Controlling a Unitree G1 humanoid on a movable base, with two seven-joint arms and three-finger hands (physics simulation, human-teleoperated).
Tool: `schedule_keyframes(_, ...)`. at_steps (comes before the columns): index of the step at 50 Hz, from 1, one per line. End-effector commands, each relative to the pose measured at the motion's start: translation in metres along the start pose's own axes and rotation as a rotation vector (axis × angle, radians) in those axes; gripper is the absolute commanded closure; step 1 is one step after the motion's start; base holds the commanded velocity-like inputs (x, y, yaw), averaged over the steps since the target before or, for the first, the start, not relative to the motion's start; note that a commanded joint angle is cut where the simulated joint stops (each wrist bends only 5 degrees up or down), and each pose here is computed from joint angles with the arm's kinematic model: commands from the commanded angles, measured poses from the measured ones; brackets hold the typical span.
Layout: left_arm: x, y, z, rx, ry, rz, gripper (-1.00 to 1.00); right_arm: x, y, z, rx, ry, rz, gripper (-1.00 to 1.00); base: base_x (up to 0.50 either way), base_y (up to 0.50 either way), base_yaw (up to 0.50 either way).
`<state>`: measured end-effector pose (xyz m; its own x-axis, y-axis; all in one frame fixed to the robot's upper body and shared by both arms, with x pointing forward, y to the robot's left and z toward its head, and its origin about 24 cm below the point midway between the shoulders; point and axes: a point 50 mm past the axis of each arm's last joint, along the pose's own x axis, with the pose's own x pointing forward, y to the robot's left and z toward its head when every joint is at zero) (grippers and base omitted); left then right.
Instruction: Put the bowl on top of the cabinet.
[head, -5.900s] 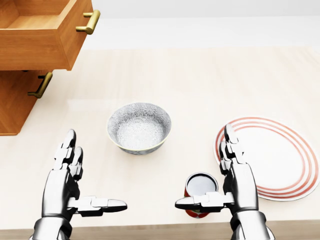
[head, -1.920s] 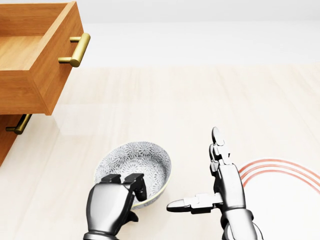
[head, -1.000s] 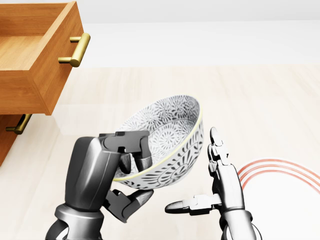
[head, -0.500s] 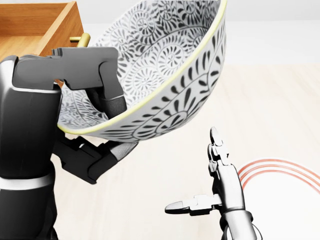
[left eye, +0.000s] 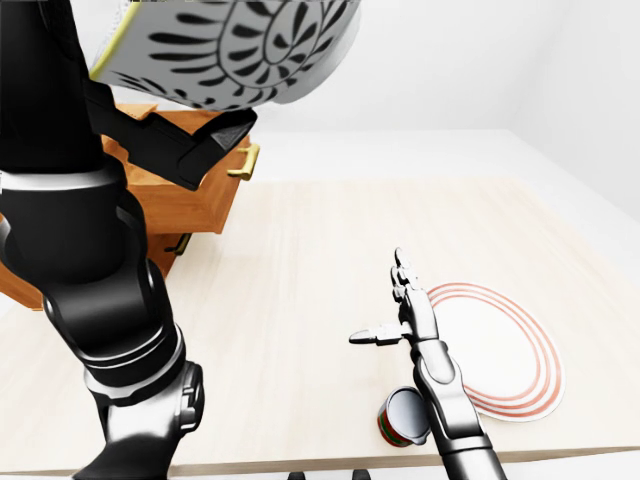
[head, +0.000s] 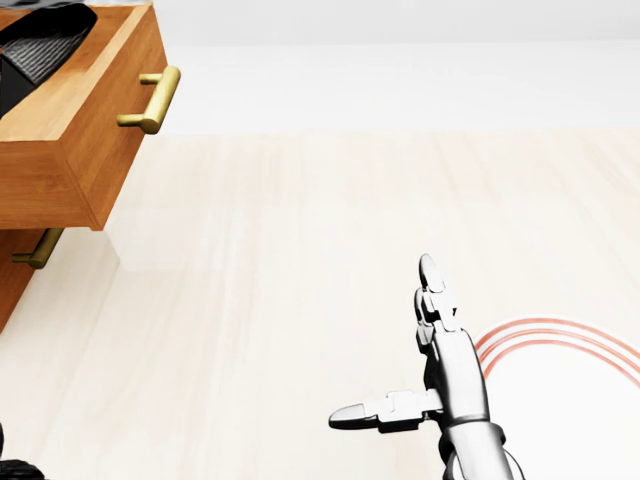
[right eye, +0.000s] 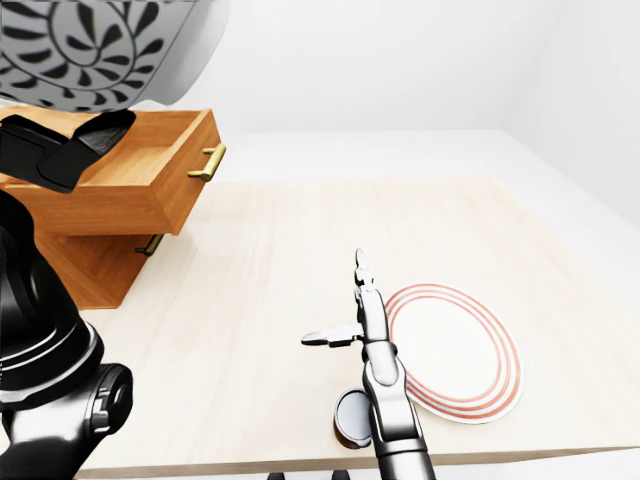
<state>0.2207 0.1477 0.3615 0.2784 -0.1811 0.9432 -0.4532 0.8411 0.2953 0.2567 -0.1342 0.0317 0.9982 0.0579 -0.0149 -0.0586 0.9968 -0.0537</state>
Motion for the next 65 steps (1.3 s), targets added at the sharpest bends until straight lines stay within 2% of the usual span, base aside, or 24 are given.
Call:
schedule_keyframes(1, 0.034, 0.043, -0.021, 0.035, 0.016, 0.162, 0.95, 0.000, 0.001, -0.001, -0.001, 0.001, 0.001, -1.00, 0.00, 0.00, 0.00)
schedule_keyframes(5, 0.041, 0.049, -0.040, 0.054, 0.089, 0.186, 0.95, 0.000, 0.000, -0.001, -0.002, 0.002, 0.000, -1.00, 0.00, 0.00, 0.00)
schedule_keyframes(8, 0.041, 0.049, -0.041, 0.054, 0.090, 0.187, 0.95, 0.000, 0.000, -0.001, -0.002, 0.002, 0.000, -1.00, 0.00, 0.00, 0.00)
schedule_keyframes(9, 0.043, 0.055, -0.062, 0.098, 0.178, 0.212, 0.95, -0.001, 0.000, 0.000, -0.001, -0.001, 0.000, -1.00, 0.00, 0.00, 0.00)
schedule_keyframes(10, 0.044, 0.058, -0.073, 0.114, 0.222, 0.220, 0.95, -0.001, 0.000, 0.000, -0.001, 0.000, 0.000, -1.00, 0.00, 0.00, 0.00)
schedule_keyframes(14, 0.047, 0.070, -0.104, 0.181, 0.296, 0.264, 0.95, 0.000, 0.000, -0.001, -0.002, 0.000, 0.001, -1.00, 0.00, 0.00, 0.00)
schedule_keyframes(16, 0.047, 0.072, -0.115, 0.213, 0.304, 0.276, 0.95, 0.000, 0.000, 0.000, -0.001, -0.001, 0.001, -1.00, 0.00, 0.00, 0.00)
schedule_keyframes(20, 0.037, 0.082, -0.156, 0.271, 0.495, 0.316, 0.95, 0.000, 0.000, 0.000, 0.000, -0.002, 0.002, -1.00, 0.00, 0.00, 0.00)
schedule_keyframes(21, 0.037, 0.082, -0.157, 0.272, 0.502, 0.317, 0.95, 0.000, 0.000, 0.000, 0.000, -0.002, 0.002, -1.00, 0.00, 0.00, 0.00)
schedule_keyframes(22, 0.031, 0.088, -0.172, 0.314, 0.589, 0.339, 0.96, -0.001, 0.001, 0.000, -0.002, -0.003, 0.004, -1.00, 0.00, 0.00, 0.00)
schedule_keyframes(26, 0.022, 0.099, -0.189, 0.350, 0.704, 0.379, 0.96, -0.001, 0.001, 0.001, -0.003, -0.004, 0.002, -1.00, 0.00, 0.00, 0.00)
schedule_keyframes(27, 0.018, 0.103, -0.194, 0.393, 0.737, 0.390, 0.96, -0.001, 0.000, 0.001, -0.002, -0.004, 0.001, -1.00, 0.00, 0.00, 0.00)
schedule_keyframes(33, -0.008, 0.109, -0.211, 0.506, 0.862, 0.400, 0.96, -0.002, 0.001, 0.002, -0.003, -0.005, 0.004, -1.00, 0.00, 0.00, 0.00)
schedule_keyframes(37, -0.017, 0.111, -0.215, 0.536, 0.893, 0.400, 0.95, -0.002, 0.001, 0.002, -0.003, -0.006, 0.004, -1.00, 0.00, 0.00, 0.00)
schedule_keyframes(38, -0.021, 0.111, -0.217, 0.569, 0.900, 0.385, 0.95, -0.003, 0.002, 0.002, -0.004, -0.006, 0.004, -1.00, 0.00, 0.00, 0.00)
schedule_keyframes(43, -0.030, 0.113, -0.221, 0.598, 0.933, 0.365, 0.95, -0.003, 0.002, 0.002, -0.005, -0.006, 0.005, -1.00, 0.00, 0.00, 0.00)
schedule_keyframes(51, -0.056, 0.116, -0.230, 0.696, 0.998, 0.279, 0.95, -0.002, 0.002, 0.001, -0.008, -0.004, 0.005, -1.00, 0.00, 0.00, 0.00)
schedule_keyframes(52, -0.061, 0.117, -0.231, 0.749, 0.999, 0.230, 0.95, -0.002, 0.002, 0.000, -0.009, -0.002, 0.005, -1.00, 0.00, 0.00, 0.00)
schedule_keyframes(59, -0.065, 0.120, -0.231, 0.758, 1.010, 0.235, 0.95, -0.001, 0.003, 0.000, -0.010, 0.000, 0.007, -1.00, 0.00, 0.00, 0.00)
schedule_keyframes(61, -0.070, 0.130, -0.231, 0.842, 1.008, 0.186, 0.96, -0.002, 0.001, 0.001, -0.007, -0.003, 0.002, -1.00, 0.00, 0.00, 0.00)
schedule_keyframes(65, -0.076, 0.136, -0.231, 0.918, 1.005, 0.130, 0.95, -0.001, 0.000, 0.000, -0.005, -0.001, 0.002, -1.00, 0.00, 0.00, 0.00)
